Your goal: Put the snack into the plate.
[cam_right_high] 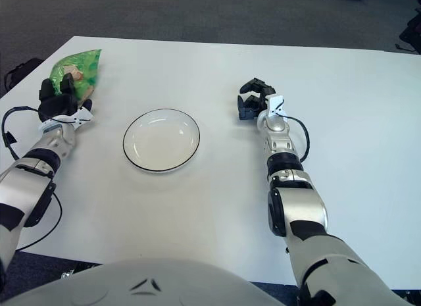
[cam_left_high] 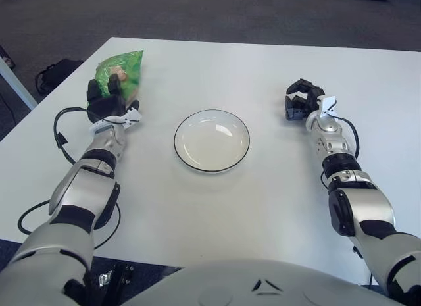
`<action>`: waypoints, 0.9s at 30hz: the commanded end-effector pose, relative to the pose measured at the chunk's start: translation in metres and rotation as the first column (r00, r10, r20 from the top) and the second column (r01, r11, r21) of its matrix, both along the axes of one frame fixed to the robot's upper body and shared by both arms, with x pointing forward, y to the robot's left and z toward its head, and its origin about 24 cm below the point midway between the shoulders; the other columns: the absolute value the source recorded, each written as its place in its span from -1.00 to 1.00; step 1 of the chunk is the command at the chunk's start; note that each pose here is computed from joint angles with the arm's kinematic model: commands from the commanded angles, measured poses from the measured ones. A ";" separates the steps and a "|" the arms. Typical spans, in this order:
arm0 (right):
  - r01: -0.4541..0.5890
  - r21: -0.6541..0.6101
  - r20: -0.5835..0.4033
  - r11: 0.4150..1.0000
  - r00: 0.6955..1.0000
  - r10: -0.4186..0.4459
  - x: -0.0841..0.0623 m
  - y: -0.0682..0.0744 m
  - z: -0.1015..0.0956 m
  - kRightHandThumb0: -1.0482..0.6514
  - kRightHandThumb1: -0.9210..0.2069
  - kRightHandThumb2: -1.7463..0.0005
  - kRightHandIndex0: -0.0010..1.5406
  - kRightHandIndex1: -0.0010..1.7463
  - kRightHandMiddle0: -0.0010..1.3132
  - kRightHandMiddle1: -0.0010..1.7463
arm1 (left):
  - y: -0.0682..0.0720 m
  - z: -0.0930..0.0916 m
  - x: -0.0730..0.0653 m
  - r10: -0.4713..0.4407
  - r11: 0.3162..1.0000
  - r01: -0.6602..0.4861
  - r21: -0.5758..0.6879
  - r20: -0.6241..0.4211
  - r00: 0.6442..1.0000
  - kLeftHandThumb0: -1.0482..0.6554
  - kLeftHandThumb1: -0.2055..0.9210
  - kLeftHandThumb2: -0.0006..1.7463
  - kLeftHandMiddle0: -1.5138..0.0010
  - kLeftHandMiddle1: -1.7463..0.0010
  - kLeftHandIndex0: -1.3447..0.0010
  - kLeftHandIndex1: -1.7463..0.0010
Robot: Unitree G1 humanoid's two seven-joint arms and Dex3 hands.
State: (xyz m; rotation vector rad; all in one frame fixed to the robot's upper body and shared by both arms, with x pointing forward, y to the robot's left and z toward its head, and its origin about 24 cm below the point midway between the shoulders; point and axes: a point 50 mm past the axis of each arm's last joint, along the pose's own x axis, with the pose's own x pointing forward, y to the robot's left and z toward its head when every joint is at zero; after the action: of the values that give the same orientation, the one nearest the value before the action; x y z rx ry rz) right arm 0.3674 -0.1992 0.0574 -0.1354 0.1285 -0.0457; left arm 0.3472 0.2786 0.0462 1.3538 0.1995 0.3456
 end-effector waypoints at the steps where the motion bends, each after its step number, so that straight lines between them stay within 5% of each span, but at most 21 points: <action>1: -0.020 -0.007 -0.217 1.000 0.976 0.019 -0.025 0.001 -0.051 0.22 0.58 -0.83 0.08 1.00 0.04 0.80 | 0.002 -0.022 -0.013 -0.017 0.999 0.013 -0.031 -0.119 0.993 -0.98 1.00 0.30 0.99 1.00 1.00 0.47; 14: -0.052 -0.046 -0.234 0.998 0.971 0.040 -0.026 0.000 -0.052 0.22 0.58 -0.86 0.09 1.00 -0.04 0.90 | 0.001 -0.026 -0.013 -0.108 0.992 0.093 -0.082 -0.208 0.972 -0.99 1.00 0.32 0.78 0.91 1.00 0.40; 18: -0.054 -0.063 -0.239 0.997 0.970 0.038 -0.026 -0.001 -0.052 0.22 0.54 -0.85 0.08 1.00 -0.10 0.94 | -0.011 -0.013 -0.001 -0.206 0.978 0.193 -0.085 -0.194 0.959 -0.98 1.00 0.33 0.73 0.89 1.00 0.32; 27: -0.050 -0.045 -0.236 0.998 0.971 0.038 -0.027 -0.001 -0.053 0.22 0.55 -0.85 0.08 1.00 -0.10 0.94 | -0.010 -0.012 -0.004 -0.315 0.948 0.317 -0.034 -0.250 0.915 -0.96 1.00 0.34 0.66 0.86 1.00 0.23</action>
State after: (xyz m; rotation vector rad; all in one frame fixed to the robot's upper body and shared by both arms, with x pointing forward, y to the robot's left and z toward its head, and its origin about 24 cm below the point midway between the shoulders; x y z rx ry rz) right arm 0.3667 -0.2011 0.0573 -0.1967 0.1311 -0.0153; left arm 0.3526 0.2712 0.0529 1.3635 0.1272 0.0203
